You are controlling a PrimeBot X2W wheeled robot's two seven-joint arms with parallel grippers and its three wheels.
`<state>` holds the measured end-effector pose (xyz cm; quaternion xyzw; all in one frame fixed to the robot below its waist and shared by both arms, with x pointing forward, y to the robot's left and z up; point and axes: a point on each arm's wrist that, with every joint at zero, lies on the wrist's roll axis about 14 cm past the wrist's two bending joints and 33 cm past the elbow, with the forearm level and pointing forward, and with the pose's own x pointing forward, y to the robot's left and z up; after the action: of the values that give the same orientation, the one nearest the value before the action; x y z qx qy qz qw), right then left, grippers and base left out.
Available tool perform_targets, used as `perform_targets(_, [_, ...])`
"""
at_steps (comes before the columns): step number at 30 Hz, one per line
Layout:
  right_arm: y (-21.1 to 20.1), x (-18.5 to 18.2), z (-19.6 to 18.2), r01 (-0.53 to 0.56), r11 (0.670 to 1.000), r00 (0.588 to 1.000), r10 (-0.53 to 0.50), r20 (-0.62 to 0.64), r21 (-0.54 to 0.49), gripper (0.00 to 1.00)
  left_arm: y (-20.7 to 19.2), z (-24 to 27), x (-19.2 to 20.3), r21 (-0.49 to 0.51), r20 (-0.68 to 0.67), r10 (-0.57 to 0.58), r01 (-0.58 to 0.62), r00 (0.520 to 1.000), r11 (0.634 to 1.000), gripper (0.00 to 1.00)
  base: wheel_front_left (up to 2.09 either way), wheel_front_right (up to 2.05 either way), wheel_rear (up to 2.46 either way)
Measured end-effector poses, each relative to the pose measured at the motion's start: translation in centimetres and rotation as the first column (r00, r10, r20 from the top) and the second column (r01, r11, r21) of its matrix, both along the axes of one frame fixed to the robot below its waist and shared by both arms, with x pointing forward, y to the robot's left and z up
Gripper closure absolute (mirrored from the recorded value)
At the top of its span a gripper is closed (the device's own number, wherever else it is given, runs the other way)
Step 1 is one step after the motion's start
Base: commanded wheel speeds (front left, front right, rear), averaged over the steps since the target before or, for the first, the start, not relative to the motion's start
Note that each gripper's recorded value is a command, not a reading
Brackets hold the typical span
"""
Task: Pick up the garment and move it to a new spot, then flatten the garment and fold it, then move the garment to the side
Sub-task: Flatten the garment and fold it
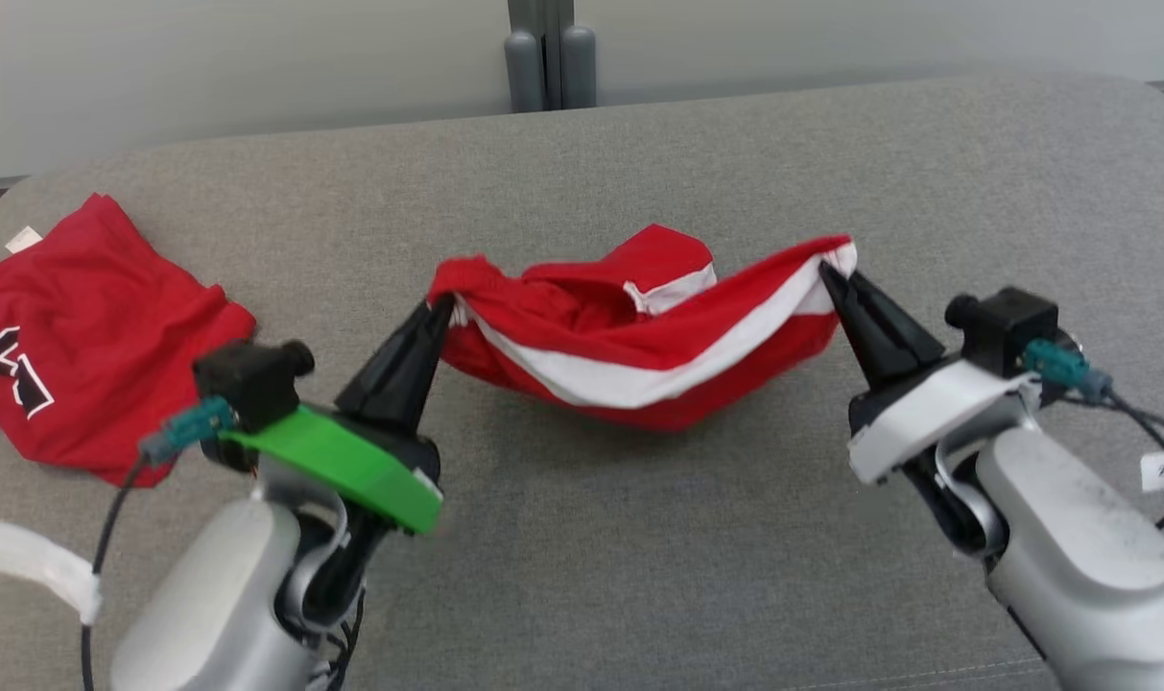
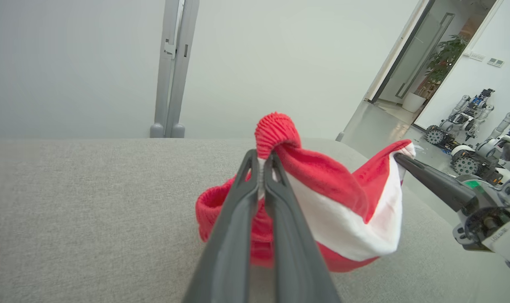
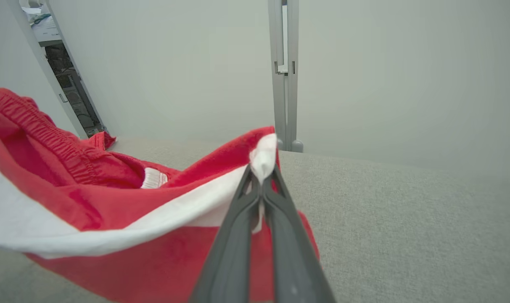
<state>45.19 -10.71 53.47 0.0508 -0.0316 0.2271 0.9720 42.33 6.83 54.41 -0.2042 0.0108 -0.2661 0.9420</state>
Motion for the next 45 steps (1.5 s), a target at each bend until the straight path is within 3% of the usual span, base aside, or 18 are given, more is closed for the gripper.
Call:
perform_targets(8, [0.2, 7.5, 6.6, 0.001, 0.996, 0.999, -0.005, 0.049, 0.084, 1.00, 0.0, 5.5, 7.7, 0.018, 0.021, -0.040, 0.040, 0.999, 0.999, 1.00, 0.00, 0.00, 0.00])
perform_targets(16, [-1.1, 16.9, 14.7, 0.064, 0.988, 0.989, -0.081, 0.125, 0.138, 1.00, 2.4, 12.3, 18.3, -0.023, 0.129, 0.098, -0.096, 0.987, 0.995, 1.00, 0.00, 0.00, 0.00])
perform_targets(24, [-1.8, 22.7, 19.0, 0.106, 0.970, 0.964, -0.153, 0.215, 0.218, 1.00, 2.8, 17.0, 24.1, -0.107, 0.252, 0.173, -0.150, 0.952, 0.983, 1.00, 0.00, 0.00, 0.00])
perform_targets(30, [0.4, 24.4, 14.9, 0.076, 0.971, 0.980, -0.114, 0.160, 0.228, 1.00, 2.8, 12.6, 25.7, -0.078, 0.195, 0.179, -0.167, 0.964, 0.983, 1.00, 0.00, 0.00, 0.00])
perform_targets(34, [1.6, 23.6, 8.8, 0.058, 0.983, 0.996, -0.070, 0.064, 0.173, 1.00, 2.8, 6.6, 24.6, -0.031, 0.105, 0.167, -0.165, 0.980, 0.986, 1.00, 0.00, 0.00, 0.00])
perform_targets(40, [1.8, 18.4, 0.3, 0.031, 0.989, 0.995, -0.017, -0.096, 0.147, 1.00, 2.7, -3.1, 18.7, 0.049, -0.047, 0.137, -0.134, 0.989, 0.990, 1.00, 0.00, 0.00, 0.00])
perform_targets(45, [0.2, 13.0, -4.0, 0.040, 0.988, 0.979, -0.008, -0.205, 0.149, 1.00, 2.2, -8.2, 12.5, 0.070, -0.156, 0.111, -0.101, 0.982, 0.992, 1.00, 0.00, 0.00, 0.00])
